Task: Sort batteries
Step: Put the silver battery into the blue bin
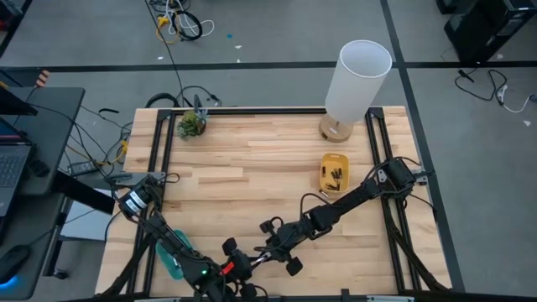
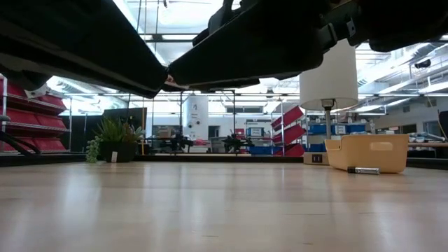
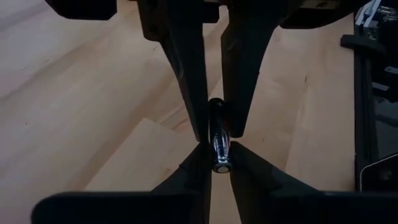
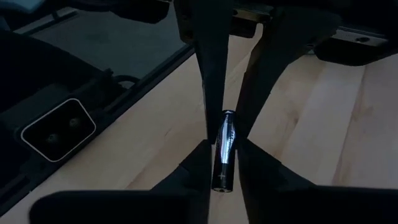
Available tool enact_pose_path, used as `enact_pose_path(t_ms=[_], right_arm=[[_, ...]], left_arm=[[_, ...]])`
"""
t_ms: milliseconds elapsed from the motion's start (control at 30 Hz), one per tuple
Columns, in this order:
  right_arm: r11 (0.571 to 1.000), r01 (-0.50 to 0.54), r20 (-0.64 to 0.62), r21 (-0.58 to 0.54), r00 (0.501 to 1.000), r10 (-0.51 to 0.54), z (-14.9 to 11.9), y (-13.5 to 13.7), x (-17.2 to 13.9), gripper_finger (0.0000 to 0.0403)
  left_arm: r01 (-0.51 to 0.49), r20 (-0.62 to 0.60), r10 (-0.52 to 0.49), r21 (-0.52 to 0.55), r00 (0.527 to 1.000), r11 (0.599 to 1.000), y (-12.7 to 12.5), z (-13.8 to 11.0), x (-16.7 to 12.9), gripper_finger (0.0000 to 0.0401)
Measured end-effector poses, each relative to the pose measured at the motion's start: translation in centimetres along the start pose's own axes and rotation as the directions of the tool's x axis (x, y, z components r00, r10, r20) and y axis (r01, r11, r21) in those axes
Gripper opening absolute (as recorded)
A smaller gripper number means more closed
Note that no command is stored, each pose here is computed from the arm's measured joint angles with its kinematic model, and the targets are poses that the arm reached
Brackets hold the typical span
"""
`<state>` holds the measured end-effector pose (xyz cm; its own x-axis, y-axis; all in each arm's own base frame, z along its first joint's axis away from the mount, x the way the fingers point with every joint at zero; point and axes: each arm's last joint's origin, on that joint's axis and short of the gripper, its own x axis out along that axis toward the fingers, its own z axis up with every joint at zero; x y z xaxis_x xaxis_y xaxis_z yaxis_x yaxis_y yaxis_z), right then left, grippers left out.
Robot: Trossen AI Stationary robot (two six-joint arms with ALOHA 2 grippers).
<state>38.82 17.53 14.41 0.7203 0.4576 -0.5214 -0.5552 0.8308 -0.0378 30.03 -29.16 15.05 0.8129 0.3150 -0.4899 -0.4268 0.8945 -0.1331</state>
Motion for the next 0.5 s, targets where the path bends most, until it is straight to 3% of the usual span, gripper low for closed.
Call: enact_pose_path(t_ms=[333, 500], right_arm=[[0.999, 0.003, -0.034, 0.047, 0.999, -0.002, -0.4, 0.0, 0.0, 0.0131], [0.998, 0.001, -0.142, 0.066, 0.990, 0.009, -1.1, -0.1, -0.5, 0.0137]], left_arm=[[-0.005, 0.004, 0.005, 0.000, 1.000, 1.000, 0.1, 0.5, -0.2, 0.0056], [0.007, -0.054, -0.007, -0.008, 0.999, 1.000, 0.7, 2.0, -1.7, 0.0056]])
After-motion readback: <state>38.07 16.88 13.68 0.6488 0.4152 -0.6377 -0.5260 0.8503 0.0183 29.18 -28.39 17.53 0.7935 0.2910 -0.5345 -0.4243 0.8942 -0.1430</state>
